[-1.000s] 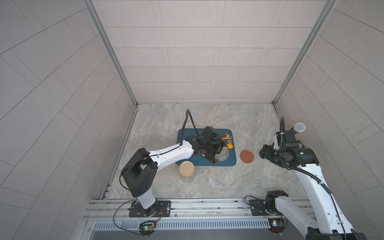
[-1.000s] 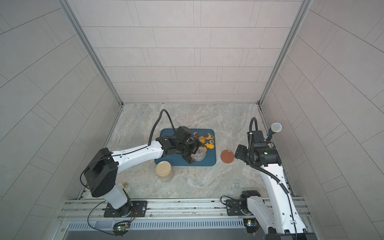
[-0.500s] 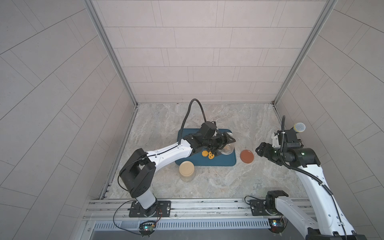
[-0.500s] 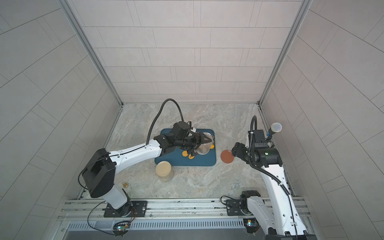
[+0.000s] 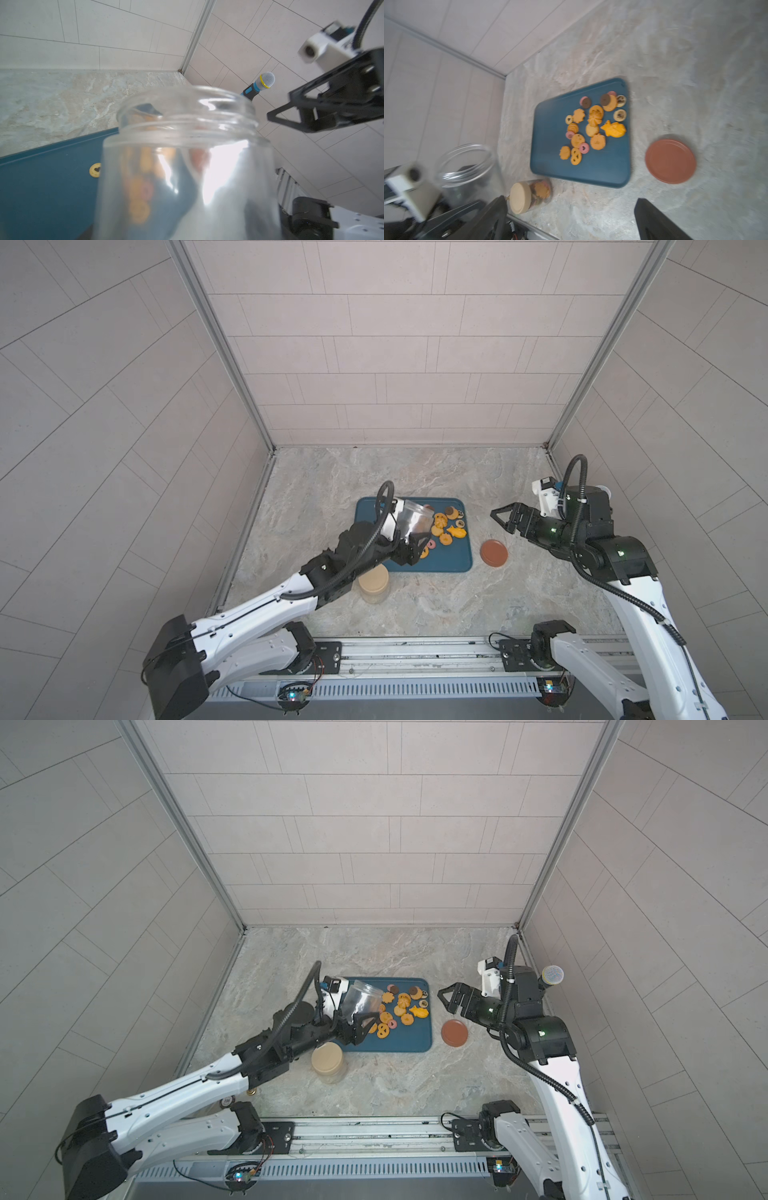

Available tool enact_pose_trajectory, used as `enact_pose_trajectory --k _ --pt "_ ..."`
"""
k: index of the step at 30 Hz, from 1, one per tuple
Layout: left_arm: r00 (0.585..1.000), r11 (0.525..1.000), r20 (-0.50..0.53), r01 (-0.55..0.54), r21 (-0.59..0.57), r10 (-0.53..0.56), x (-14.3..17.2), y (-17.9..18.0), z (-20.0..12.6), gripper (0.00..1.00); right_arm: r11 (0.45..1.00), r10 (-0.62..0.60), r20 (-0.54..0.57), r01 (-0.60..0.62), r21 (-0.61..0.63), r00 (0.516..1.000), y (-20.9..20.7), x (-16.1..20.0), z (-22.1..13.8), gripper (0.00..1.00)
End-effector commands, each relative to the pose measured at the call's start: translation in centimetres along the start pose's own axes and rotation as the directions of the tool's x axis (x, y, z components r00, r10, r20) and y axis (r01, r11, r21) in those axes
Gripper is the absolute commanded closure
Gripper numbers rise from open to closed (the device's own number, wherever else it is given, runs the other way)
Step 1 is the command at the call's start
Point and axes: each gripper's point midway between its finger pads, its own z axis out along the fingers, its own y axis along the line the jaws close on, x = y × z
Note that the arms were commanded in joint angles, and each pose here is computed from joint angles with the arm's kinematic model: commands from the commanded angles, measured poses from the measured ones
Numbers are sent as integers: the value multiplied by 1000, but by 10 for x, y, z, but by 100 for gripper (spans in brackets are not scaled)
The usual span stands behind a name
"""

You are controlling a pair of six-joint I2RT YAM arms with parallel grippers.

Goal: Pour the cookies out of the jar
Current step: Place the jar at the center of the board.

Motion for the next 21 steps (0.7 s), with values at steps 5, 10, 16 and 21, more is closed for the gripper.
enact_pose_trajectory --k 5,10,16,21 --pt "960 983 273 -106 152 62 -62 -38 -18 100 966 -183 19 183 -180 983 76 11 -1 0" --pt "968 957 248 -92 275 21 -56 -50 -24 100 961 -200 -16 193 -197 980 83 24 14 0" --pt "978 857 202 -56 512 -57 -56 -72 -33 100 931 -247 -28 229 -282 969 112 34 19 0" --pt "980 820 190 -54 569 -67 -61 -78 -37 100 933 -240 -69 211 -292 968 119 38 29 0"
